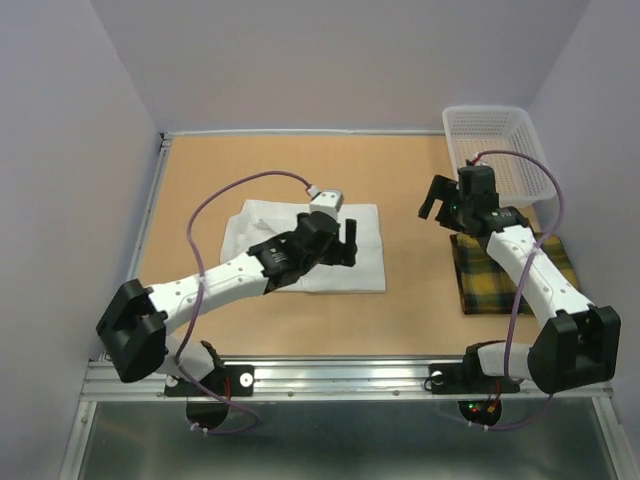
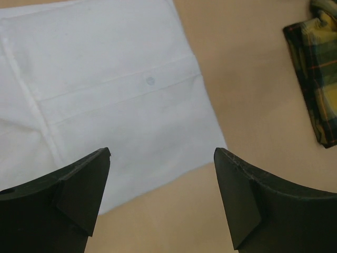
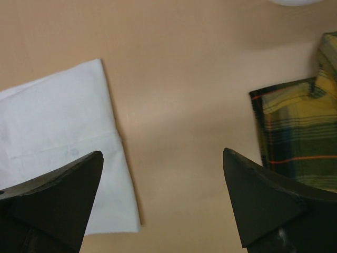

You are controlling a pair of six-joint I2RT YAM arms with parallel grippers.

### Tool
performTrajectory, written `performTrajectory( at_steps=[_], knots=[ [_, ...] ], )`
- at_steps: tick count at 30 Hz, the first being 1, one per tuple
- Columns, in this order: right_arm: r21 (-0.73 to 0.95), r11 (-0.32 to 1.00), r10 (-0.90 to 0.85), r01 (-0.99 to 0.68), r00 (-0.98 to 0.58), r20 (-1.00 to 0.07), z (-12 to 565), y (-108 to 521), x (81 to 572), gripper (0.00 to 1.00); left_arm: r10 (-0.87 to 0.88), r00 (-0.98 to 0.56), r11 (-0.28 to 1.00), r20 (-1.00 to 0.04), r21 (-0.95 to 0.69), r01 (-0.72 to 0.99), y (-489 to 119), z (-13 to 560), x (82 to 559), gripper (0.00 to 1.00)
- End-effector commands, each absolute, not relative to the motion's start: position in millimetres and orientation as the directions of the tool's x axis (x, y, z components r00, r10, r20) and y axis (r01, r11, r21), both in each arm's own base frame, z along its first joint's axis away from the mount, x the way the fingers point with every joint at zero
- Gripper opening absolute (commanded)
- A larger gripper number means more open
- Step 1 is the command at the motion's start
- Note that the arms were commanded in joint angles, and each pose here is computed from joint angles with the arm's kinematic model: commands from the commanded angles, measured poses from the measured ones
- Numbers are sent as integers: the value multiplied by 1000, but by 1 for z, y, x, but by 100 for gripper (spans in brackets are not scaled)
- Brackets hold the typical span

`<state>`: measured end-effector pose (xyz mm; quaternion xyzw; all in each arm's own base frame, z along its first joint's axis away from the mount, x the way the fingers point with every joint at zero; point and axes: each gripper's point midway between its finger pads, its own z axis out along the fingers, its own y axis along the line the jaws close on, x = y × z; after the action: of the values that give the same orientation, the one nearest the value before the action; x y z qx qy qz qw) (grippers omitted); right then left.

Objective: Fold and stack the long sleeve shirts
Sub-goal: Fold the shirt

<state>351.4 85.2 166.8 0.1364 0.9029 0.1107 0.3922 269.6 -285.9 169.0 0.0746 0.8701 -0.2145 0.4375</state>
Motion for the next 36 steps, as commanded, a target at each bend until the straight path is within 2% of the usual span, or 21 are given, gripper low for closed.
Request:
performTrajectory(
  at_steps=[1, 5, 10, 19, 30, 32, 35, 36],
  knots=[
    [291, 914, 406, 284, -655, -637, 160, 52, 328, 100, 94, -567, 880, -818, -198, 432, -331, 168, 256, 89],
    [301, 896, 443, 325, -645, -623, 157, 41, 316, 100, 250, -538, 847, -805, -88, 525, -386, 146, 236, 85],
    [320, 883, 469, 343, -633, -616, 156, 38, 308, 100, 377, -513, 821, -772, 22, 571, -426, 114, 228, 82],
    [302, 886, 462, 352, -623, -631, 158, 30, 303, 100, 472, -507, 823, -722, 153, 547, -430, 76, 232, 79],
    [303, 886, 463, 351, -645, -608, 148, 33, 299, 100, 491, -538, 815, -685, 142, 562, -431, 48, 225, 74],
    [311, 885, 466, 347, -651, -600, 147, 35, 298, 100, 499, -540, 814, -678, 154, 560, -429, 43, 225, 71],
    [321, 883, 469, 343, -660, -587, 144, 38, 297, 100, 505, -544, 818, -670, 169, 550, -425, 34, 226, 61],
    [324, 882, 470, 341, -663, -582, 143, 39, 297, 100, 499, -546, 821, -673, 167, 546, -424, 33, 227, 54]
  ],
)
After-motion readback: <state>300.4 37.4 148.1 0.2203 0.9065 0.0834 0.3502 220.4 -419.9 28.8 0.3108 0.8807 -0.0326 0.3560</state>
